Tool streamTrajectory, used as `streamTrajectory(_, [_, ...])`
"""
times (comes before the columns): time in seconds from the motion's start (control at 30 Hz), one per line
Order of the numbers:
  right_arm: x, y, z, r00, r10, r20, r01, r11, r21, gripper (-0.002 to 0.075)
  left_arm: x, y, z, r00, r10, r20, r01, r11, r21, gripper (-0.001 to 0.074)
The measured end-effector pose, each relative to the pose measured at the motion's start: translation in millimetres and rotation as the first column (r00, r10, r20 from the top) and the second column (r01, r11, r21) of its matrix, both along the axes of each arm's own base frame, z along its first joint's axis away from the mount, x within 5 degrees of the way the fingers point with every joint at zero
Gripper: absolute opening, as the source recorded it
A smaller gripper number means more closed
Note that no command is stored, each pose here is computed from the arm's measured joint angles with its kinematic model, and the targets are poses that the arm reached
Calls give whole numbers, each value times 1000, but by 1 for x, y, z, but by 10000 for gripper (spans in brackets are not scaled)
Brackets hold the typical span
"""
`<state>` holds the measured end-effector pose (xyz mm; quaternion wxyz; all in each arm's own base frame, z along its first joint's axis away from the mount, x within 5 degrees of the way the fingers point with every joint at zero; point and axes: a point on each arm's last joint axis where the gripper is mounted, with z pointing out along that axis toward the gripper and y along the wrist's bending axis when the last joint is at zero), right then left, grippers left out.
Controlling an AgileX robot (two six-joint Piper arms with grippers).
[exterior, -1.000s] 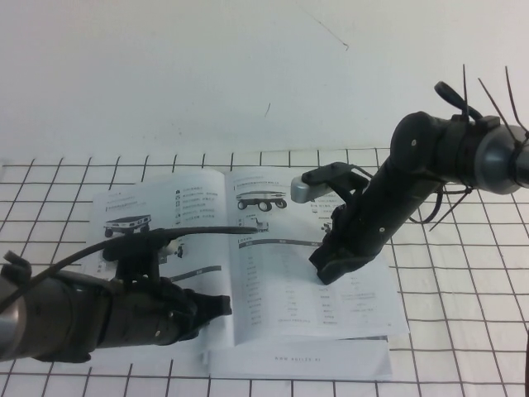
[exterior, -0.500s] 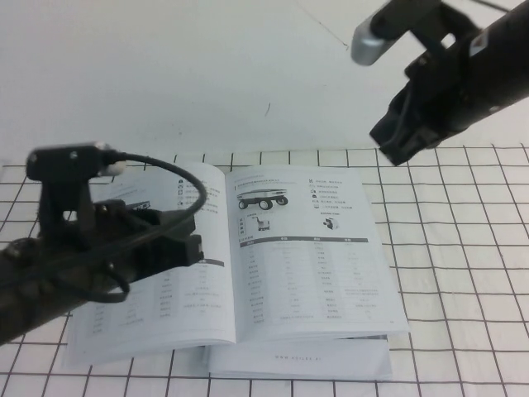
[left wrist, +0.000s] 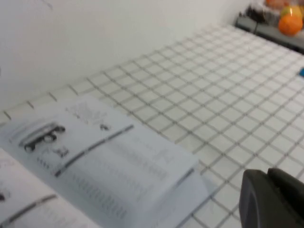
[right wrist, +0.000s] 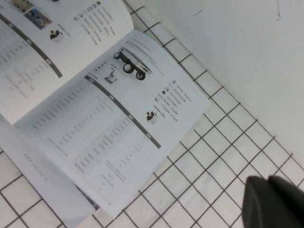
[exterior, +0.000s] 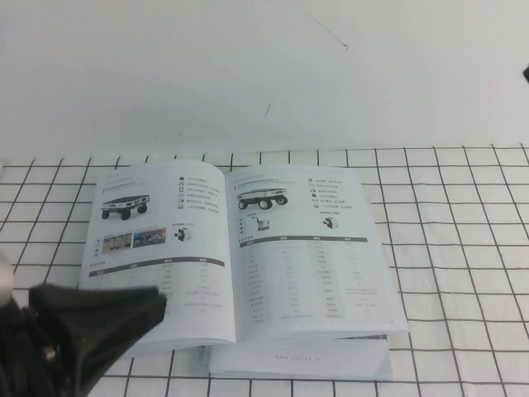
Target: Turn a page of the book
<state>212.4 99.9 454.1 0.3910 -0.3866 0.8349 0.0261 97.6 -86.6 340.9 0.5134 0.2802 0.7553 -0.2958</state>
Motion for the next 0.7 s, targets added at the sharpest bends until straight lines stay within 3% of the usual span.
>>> streamTrajectory(0.13, [-35, -17, -2, 998, -60, -2, 60, 998, 37, -1, -19, 15, -14, 993, 31, -111, -13, 987, 159, -2])
streamTrajectory(0.33, [-85, -46, -57, 982, -155, -110, 153, 988, -23, -1, -32, 45, -24, 965, 252, -69, -223, 931, 290, -2])
streamTrajectory(0.43, [-111, -61, -82, 975, -203, -92, 202, 979, -23, -1, -41, 59, -31, 941, 337, 17, -328, 902, 282, -2])
streamTrajectory(0.57, [-139, -75, -105, 975, -224, 1, 224, 974, 42, -1, -61, 73, -40, 925, 373, 67, -378, 893, 244, -2])
streamTrajectory(0.7, [-157, -84, -120, 962, -249, 109, 232, 961, 148, -1, -82, 83, -41, 909, 399, 121, -413, 902, 127, -2])
